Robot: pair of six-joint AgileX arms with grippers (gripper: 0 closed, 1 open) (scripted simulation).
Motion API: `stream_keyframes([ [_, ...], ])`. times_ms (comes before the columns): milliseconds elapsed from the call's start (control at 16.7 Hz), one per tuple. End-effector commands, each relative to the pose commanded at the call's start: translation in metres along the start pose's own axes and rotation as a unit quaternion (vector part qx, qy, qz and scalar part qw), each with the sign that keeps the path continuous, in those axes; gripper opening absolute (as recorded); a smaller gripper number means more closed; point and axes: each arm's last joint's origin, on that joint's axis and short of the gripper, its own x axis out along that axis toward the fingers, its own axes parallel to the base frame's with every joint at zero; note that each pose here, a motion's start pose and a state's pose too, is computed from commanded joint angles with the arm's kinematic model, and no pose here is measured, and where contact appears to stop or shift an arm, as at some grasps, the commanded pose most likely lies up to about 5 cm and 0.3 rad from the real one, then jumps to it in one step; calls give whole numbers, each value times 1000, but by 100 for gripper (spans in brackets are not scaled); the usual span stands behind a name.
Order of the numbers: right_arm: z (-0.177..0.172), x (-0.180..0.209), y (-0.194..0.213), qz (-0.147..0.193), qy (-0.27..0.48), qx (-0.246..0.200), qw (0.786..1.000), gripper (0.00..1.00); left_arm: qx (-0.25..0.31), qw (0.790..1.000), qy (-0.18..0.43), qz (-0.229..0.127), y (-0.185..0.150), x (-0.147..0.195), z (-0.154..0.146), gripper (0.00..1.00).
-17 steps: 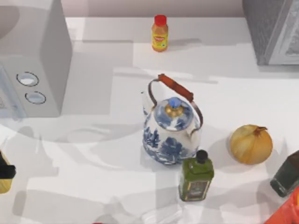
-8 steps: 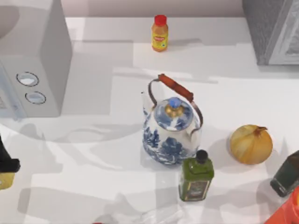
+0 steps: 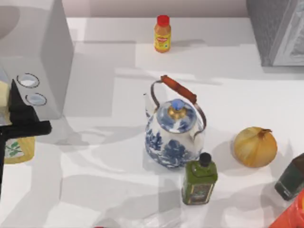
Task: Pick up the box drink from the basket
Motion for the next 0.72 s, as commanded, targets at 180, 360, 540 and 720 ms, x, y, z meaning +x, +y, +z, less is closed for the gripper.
stream_keyframes([
  [180, 0, 0, 0, 0, 0, 0, 1000, 100, 0, 1000, 4, 30, -34, 4, 1, 0],
  [360, 0, 0, 0, 0, 0, 0, 1000, 100, 0, 998, 10, 55, -65, 1, -5, 0],
  [540, 0, 0, 0, 0, 0, 0, 1000, 100, 0, 997, 13, 71, -87, -6, -11, 0],
  [720, 0, 0, 0, 0, 0, 0, 1000, 100, -2, 997, 14, 78, -95, -11, -14, 0],
])
